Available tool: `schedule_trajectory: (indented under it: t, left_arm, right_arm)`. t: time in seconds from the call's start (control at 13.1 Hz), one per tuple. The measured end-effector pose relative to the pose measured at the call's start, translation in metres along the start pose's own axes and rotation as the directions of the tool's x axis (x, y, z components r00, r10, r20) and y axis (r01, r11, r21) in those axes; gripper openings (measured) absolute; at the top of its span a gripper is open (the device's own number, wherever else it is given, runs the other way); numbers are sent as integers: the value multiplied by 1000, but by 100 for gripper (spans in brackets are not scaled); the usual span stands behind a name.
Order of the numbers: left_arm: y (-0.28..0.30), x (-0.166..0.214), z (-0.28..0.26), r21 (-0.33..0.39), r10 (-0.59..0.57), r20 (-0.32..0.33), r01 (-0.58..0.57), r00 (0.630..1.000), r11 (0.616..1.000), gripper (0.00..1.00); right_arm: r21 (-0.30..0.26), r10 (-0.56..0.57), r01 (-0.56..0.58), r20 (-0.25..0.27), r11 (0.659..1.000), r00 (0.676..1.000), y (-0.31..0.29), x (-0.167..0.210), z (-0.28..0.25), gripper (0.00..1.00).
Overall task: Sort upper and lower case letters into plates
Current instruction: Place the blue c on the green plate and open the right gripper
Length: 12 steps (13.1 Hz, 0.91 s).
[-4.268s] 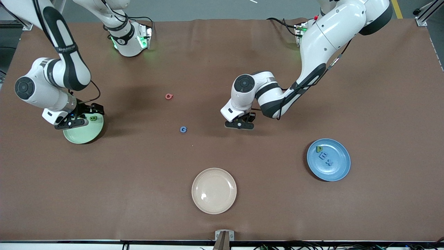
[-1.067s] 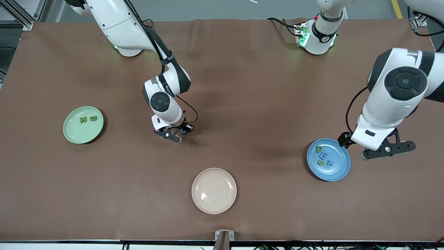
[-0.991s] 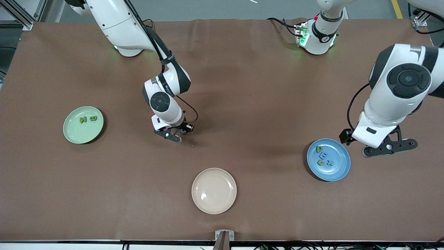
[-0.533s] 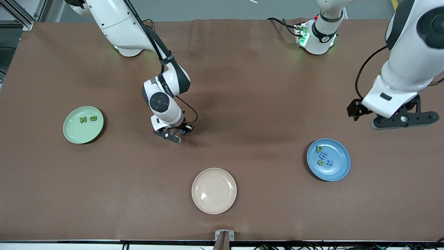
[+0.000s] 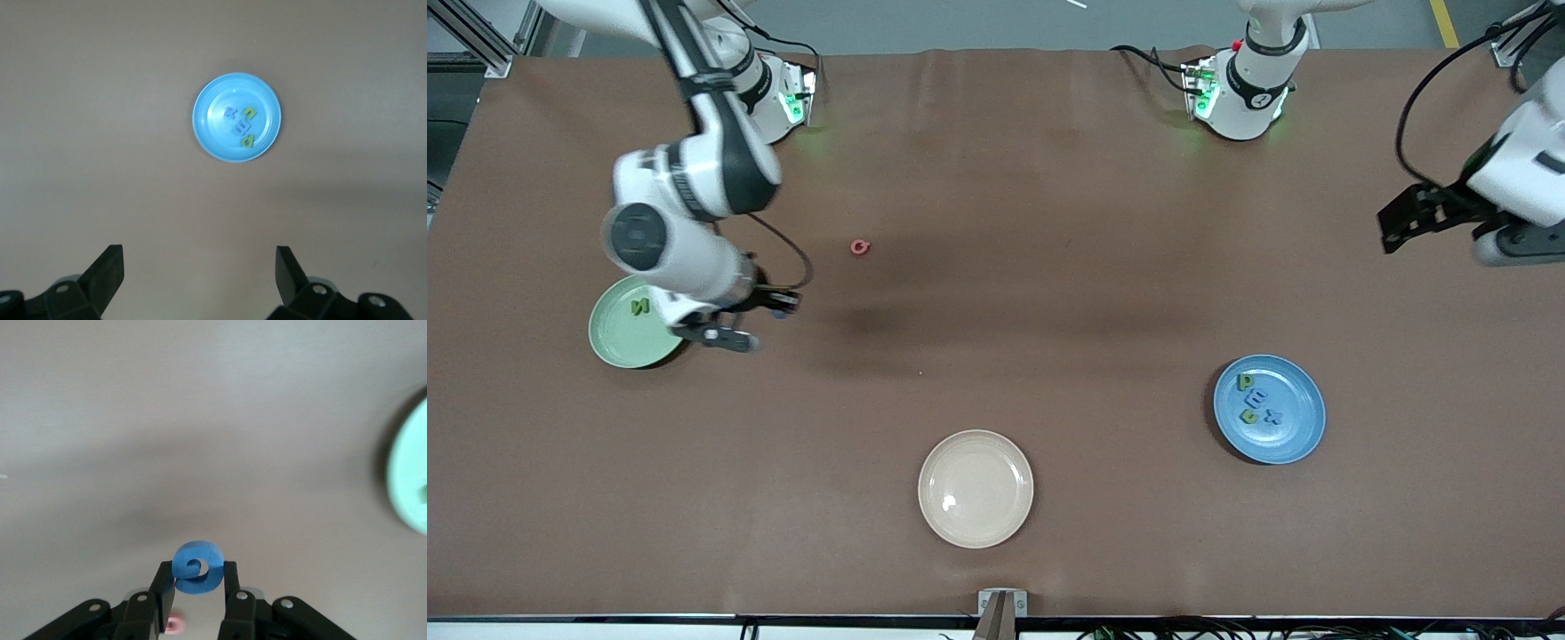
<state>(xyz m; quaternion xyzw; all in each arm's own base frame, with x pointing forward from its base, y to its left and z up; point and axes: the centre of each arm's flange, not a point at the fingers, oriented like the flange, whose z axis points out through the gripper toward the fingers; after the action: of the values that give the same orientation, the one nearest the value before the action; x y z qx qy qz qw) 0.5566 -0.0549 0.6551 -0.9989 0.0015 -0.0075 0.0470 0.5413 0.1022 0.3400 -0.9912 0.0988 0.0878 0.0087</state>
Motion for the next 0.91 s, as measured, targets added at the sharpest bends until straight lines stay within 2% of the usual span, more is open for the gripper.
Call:
schedule_trajectory:
  t: [0.15,0.3,0.46,0.69,0.91]
  left_arm:
    - [-11,-14,-5,-21,14,5,-14,1000,1000,100]
    - [-12,-25,-7,-30,13,10,-13,1000,999,100]
    - [-16,-31,-4,-54,1,22,0,1000,999,100]
    - [-19,-34,-3,-62,-6,23,8,1000,998,100]
    - [-20,-31,-7,-64,-9,-9,8,1000,998,100]
  right_arm:
    - [17,-90,89,20,996,996,83,14,14,34]
    - [36,-173,174,-20,984,985,151,26,22,34]
    - [23,-232,234,-60,972,971,202,33,33,34]
    - [-4,-317,318,-102,948,943,258,47,70,34]
    - [-17,-376,377,-103,926,921,283,60,108,34]
